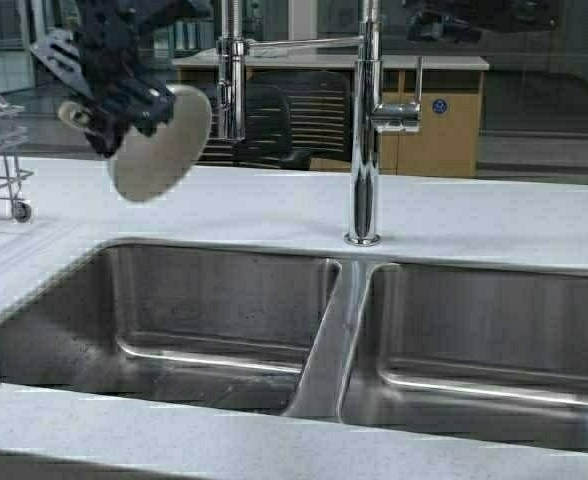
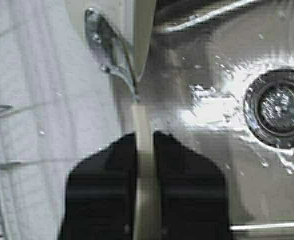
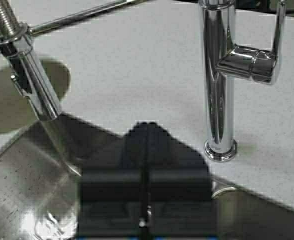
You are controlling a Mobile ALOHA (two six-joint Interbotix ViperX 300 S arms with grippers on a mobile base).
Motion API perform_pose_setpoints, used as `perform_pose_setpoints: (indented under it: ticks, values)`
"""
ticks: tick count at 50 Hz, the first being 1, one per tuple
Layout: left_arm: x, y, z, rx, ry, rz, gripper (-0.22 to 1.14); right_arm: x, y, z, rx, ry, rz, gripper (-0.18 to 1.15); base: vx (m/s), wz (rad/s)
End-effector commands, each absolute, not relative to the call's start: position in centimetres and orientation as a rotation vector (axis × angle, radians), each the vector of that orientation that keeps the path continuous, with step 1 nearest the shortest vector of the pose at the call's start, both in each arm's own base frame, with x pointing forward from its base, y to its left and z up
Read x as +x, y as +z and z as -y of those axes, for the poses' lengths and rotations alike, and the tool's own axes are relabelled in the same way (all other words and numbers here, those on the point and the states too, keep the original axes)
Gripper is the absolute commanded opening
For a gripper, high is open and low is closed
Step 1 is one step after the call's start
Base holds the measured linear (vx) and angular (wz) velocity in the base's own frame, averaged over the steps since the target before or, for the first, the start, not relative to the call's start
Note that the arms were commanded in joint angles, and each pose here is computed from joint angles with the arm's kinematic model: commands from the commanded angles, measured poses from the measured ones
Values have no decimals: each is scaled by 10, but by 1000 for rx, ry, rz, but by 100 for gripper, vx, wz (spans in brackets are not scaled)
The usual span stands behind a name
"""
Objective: Wash the pan
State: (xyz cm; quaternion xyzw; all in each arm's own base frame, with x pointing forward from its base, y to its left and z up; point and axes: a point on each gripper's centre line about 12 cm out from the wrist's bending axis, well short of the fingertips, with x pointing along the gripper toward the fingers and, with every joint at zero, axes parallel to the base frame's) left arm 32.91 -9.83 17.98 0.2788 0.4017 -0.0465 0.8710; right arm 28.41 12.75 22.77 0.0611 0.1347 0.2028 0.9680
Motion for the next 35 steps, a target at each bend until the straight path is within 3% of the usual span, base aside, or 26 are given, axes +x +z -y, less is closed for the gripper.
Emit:
perform_pose_setpoints:
  ticks: [1, 13, 35]
  values:
    - [333, 241, 62, 543, 14, -709, 3, 288, 244, -129, 136, 416, -215, 7, 0, 0]
    - [316, 274, 2, 517, 171, -667, 3, 293, 254, -132, 141, 420, -185, 7, 0, 0]
    - [295, 264, -87, 484, 386, -765, 3, 295, 257, -132, 148, 424, -158, 7, 0, 0]
